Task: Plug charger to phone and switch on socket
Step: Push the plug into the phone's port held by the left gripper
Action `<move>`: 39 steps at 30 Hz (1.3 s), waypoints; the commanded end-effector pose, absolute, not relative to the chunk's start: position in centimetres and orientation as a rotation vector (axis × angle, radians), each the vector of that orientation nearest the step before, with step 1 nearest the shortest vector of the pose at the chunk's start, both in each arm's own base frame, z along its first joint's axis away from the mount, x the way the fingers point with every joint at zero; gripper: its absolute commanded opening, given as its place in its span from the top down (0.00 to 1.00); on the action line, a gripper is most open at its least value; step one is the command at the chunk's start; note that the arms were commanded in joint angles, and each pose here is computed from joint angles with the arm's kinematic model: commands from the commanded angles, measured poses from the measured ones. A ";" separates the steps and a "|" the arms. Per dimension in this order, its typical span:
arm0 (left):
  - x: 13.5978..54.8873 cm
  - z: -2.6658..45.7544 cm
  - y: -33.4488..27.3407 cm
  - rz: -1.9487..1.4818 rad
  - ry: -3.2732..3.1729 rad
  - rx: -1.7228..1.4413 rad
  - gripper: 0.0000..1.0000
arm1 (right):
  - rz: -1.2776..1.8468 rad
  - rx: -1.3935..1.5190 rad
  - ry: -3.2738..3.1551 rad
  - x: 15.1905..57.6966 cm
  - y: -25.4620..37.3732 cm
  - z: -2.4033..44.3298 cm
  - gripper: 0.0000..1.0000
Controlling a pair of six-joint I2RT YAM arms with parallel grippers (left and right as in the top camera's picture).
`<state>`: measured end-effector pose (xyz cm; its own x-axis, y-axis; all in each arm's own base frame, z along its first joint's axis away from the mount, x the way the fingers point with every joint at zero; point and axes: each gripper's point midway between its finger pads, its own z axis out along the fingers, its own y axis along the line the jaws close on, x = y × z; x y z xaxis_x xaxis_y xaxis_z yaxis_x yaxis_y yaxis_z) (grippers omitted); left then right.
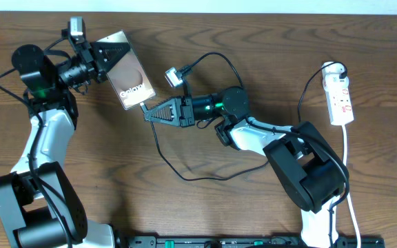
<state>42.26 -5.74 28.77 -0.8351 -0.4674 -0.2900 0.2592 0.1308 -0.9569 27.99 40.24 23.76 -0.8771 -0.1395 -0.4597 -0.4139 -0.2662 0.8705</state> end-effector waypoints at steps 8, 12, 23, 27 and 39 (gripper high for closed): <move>41.8 29.5 -6.1 -1.758 1.874 -0.153 0.92 | 2.262 -0.633 1.767 28.8 40.3 24.2 0.99; 41.8 29.5 -6.1 -1.757 1.874 -0.151 0.93 | 2.283 -0.526 1.769 29.7 40.5 24.6 0.99; 41.2 29.4 -6.4 -1.755 1.881 -0.087 0.93 | 2.310 -0.262 1.744 32.3 40.4 25.6 0.99; 41.0 29.4 -6.5 -1.761 1.886 -0.071 0.93 | 2.306 -0.211 1.727 32.9 40.3 25.8 0.99; 41.3 29.4 -6.1 -1.749 1.878 -0.089 0.93 | 2.297 -0.182 1.782 33.2 40.6 24.9 0.61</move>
